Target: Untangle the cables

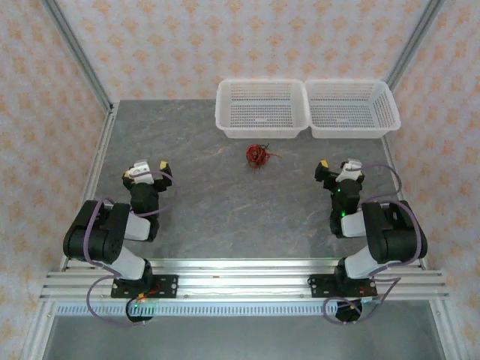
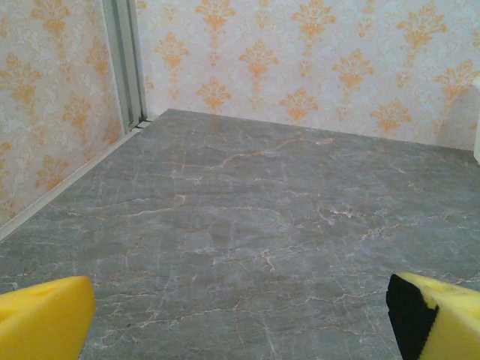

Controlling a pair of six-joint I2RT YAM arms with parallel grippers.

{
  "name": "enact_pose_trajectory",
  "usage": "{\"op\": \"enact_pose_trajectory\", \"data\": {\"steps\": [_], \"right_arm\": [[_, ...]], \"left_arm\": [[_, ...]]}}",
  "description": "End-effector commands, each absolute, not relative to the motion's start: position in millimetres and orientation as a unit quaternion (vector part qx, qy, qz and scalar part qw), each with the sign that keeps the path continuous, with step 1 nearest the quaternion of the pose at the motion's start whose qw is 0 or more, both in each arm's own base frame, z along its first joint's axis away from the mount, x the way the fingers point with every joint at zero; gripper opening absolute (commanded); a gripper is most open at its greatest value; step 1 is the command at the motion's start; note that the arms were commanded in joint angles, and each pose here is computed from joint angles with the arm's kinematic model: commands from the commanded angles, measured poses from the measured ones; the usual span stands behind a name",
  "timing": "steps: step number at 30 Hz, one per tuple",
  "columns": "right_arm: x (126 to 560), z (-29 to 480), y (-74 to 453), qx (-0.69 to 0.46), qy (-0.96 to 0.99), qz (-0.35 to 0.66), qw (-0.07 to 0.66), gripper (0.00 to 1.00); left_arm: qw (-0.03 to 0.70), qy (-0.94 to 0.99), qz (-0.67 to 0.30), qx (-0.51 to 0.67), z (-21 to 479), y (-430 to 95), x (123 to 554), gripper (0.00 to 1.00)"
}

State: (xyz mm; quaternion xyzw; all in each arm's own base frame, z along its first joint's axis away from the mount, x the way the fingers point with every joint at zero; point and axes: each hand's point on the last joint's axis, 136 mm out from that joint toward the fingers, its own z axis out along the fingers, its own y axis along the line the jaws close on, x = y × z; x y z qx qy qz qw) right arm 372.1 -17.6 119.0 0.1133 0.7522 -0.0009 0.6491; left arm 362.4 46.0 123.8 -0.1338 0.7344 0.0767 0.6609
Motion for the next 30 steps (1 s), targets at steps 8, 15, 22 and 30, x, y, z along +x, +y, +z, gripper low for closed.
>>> {"op": "enact_pose_trajectory", "data": {"steps": [8, 15, 22, 30], "right_arm": [[375.3, 124.5, -20.9, 0.121, 0.747, -0.004, 0.654, 1.0], [375.3, 123.5, -20.7, 0.121, 0.748, -0.003, 0.653, 1.0], [375.5, 124.6, -21.1, 0.121, 0.746, -0.003, 0.654, 1.0], [374.8, 123.5, -21.1, 0.121, 0.747, -0.004, 0.653, 1.0]], "left_arm": [[0.675, 0.722, 0.074, -0.132, 135.1, 46.2, 367.2, 1.0], [0.675, 0.722, 0.073, -0.132, 134.5, 46.4, 366.8, 1.0], [0.675, 0.722, 0.073, -0.133, 135.2, 46.6, 367.1, 0.99], [0.675, 0.722, 0.073, -0.132, 134.6, 46.3, 367.1, 1.0]]}}
